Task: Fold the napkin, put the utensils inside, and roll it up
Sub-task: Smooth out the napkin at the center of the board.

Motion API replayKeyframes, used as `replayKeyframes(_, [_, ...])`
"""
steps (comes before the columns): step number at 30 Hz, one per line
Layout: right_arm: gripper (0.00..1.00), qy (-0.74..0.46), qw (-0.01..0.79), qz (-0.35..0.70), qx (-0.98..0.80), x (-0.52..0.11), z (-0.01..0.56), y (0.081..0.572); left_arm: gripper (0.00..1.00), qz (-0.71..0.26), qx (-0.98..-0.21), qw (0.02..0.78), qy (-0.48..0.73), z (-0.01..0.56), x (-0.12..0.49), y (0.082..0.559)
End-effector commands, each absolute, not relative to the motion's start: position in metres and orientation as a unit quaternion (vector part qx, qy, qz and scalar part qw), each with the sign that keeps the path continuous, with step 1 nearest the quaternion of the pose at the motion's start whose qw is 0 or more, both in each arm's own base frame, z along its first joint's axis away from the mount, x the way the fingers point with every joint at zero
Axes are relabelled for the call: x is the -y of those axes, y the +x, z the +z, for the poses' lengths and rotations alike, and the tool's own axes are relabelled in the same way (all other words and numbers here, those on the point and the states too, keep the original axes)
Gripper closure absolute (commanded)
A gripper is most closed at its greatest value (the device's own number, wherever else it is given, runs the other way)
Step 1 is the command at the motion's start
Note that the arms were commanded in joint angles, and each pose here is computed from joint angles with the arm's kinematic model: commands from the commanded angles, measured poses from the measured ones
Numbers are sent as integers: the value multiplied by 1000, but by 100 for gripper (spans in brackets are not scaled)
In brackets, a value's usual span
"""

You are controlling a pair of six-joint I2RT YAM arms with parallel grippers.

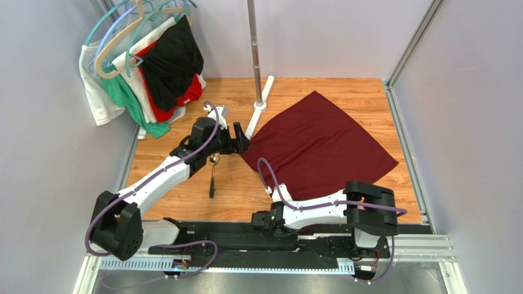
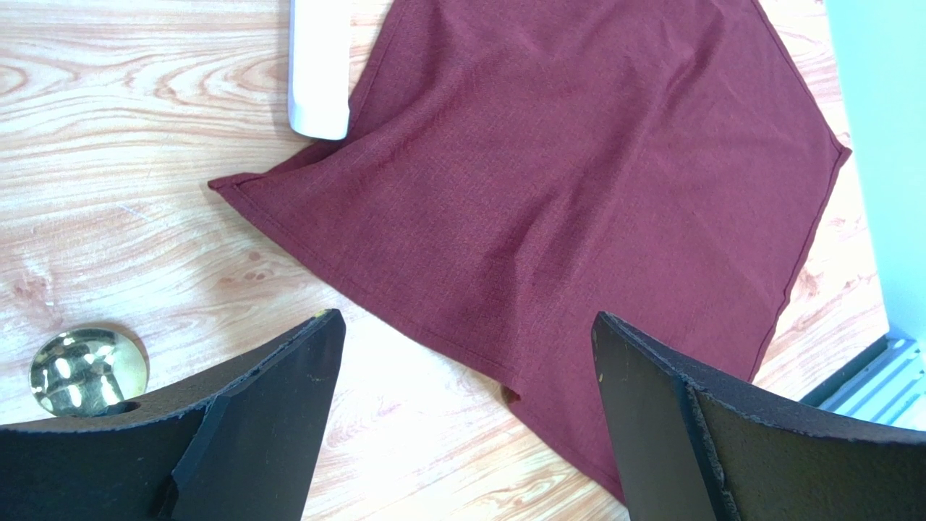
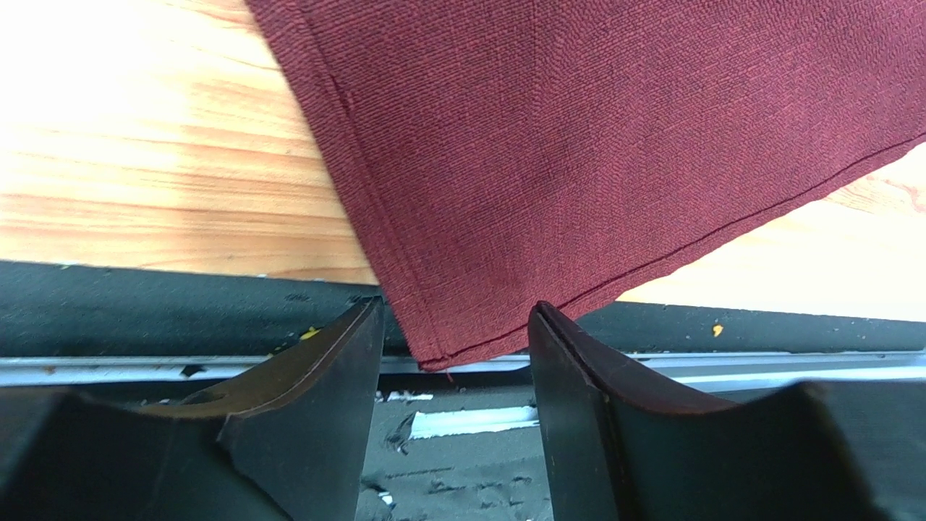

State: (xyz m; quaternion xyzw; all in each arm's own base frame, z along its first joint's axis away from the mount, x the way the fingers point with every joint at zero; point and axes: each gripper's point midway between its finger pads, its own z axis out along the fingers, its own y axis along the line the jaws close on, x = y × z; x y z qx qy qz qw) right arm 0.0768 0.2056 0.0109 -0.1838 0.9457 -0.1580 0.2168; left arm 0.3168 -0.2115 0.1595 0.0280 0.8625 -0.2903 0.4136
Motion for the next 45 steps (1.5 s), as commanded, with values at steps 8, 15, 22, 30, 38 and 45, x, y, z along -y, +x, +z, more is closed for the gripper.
replayKeyframes(8, [56,-173,238,-181,-938,-197,8,77,6,-299,-852,428,42,172,213,316])
replayKeyframes(15, [78,-177,239,-189,-936,-197,7,73,6,-301,-851,428,41,173,212,317])
replayKeyframes(22, [93,-182,247,-203,-930,-192,17,73,6,-305,-850,428,41,175,212,316])
replayKeyframes(30, [100,-204,240,-197,-929,-185,36,56,6,-305,-849,430,40,183,210,312])
replayKeyframes(38, [100,-219,224,-202,-928,-175,50,33,6,-308,-851,424,42,188,209,307])
replayKeyframes(45, [100,-228,209,-217,-926,-167,46,13,6,-306,-850,427,41,194,206,304])
